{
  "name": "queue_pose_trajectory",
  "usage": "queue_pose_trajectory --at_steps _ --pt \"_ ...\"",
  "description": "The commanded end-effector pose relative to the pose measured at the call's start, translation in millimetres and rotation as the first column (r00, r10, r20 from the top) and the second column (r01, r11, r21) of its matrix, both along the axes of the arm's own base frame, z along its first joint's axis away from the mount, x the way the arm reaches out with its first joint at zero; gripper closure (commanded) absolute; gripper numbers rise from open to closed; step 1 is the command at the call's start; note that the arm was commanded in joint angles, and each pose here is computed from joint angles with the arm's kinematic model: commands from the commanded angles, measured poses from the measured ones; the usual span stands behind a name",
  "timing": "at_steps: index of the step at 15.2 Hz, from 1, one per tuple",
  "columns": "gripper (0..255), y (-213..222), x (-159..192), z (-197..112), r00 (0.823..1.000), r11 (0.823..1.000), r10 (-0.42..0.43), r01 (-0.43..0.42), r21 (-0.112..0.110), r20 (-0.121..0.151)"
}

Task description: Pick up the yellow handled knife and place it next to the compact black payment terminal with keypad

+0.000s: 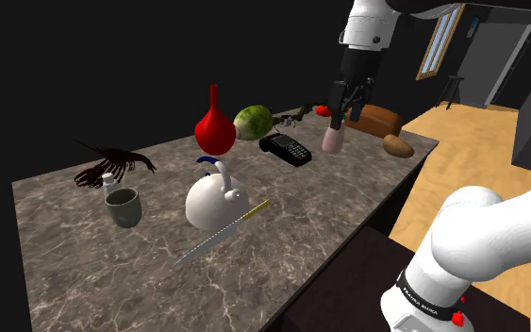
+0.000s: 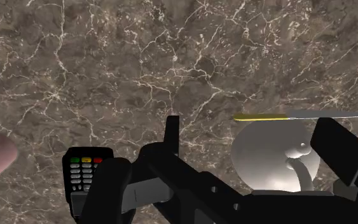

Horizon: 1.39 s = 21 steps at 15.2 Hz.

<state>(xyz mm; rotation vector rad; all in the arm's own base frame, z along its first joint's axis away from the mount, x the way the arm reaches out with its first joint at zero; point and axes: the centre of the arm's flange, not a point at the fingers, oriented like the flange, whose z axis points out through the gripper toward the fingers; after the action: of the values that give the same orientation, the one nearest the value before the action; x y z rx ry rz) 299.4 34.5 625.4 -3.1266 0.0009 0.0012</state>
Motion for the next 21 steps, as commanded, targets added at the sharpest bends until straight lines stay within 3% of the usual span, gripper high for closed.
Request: queue_pose_trajectory --at_steps 1,3,6,8,11,13,16,21 --pt "0 0 0 0 1.000 1.000 0.000 0.000 0.000 0.000" --pt "0 8 21 -15 0.996 0.996 0.094 -0.094 -0.001 -0.003" --pt "0 23 51 -38 0.973 0.973 0.232 -0.232 -0.003 -0.007" --pt "0 35 69 -53 0.947 0.947 0.322 -0.322 -0.003 -0.010" --pt "0 57 94 -76 0.892 0.892 0.452 -0.452 -0.004 -0.014" --pt "0 73 109 -92 0.846 0.846 0.533 -0.534 -0.004 -0.017" --pt "0 100 129 -115 0.762 0.763 0.647 -0.647 -0.003 -0.022" --pt "0 150 152 -154 0.591 0.591 0.806 -0.806 -0.001 -0.029"
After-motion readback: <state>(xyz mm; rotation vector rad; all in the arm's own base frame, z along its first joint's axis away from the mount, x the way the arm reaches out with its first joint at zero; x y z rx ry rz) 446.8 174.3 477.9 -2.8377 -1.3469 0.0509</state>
